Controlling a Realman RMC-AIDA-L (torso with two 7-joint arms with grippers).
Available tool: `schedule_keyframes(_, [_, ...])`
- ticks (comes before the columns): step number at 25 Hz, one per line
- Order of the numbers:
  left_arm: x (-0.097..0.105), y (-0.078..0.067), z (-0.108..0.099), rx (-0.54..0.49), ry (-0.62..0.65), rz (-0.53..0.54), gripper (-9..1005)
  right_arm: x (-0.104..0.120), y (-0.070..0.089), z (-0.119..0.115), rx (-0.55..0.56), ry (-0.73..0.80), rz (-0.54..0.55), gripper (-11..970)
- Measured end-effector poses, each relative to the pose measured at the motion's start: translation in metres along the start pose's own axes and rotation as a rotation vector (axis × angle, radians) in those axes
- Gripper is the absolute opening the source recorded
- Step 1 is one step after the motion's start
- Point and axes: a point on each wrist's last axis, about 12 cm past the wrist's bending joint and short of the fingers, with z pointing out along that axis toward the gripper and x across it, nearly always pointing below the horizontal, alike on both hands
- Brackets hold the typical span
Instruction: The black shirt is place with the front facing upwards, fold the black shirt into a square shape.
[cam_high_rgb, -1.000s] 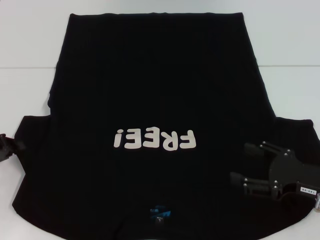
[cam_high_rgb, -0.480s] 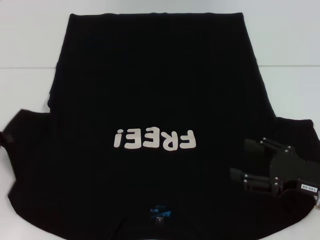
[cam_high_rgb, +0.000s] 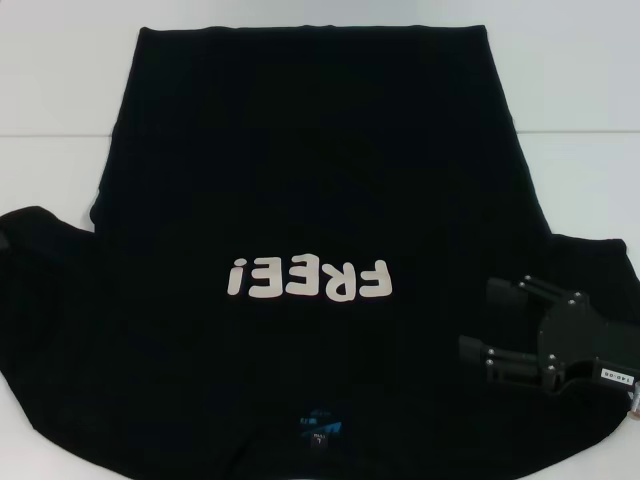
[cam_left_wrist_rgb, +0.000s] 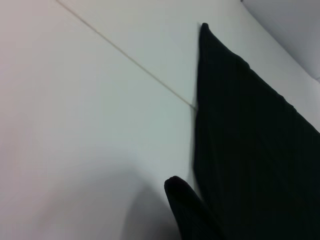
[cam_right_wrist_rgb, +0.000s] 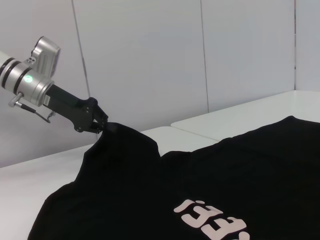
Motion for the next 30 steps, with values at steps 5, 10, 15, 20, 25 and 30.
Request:
schedule_keyframes(5, [-0.006, -0.004, -0.001, 0.01, -0.002, -0.001, 69, 0.0, 0.0, 0.0, 0.0, 0.0, 0.0, 924])
schedule_keyframes(10, [-0.006, -0.011, 0.0, 0.035, 0.022, -0.023, 79, 0.001, 0.001, 0.001, -0.002, 0.0, 0.003, 924])
schedule_keyframes(15, [-0.007, -0.025, 0.007, 0.083, 0.045, -0.026, 88, 0.001, 0.001, 0.001, -0.004, 0.001, 0.004, 924])
schedule_keyframes(20, [-0.005, -0.038, 0.015, 0.149, 0.049, -0.045, 98, 0.001, 0.002, 0.002, -0.009, 0.0, 0.008, 924])
schedule_keyframes(25, [0.009, -0.047, 0.027, 0.206, 0.08, -0.07, 108, 0.002, 0.003, 0.002, -0.008, 0.0, 0.011, 923])
schedule_keyframes(30, [0.028, -0.046, 0.043, 0.233, 0.11, -0.123, 118, 0.002, 0.003, 0.005, -0.013, -0.001, 0.015, 923])
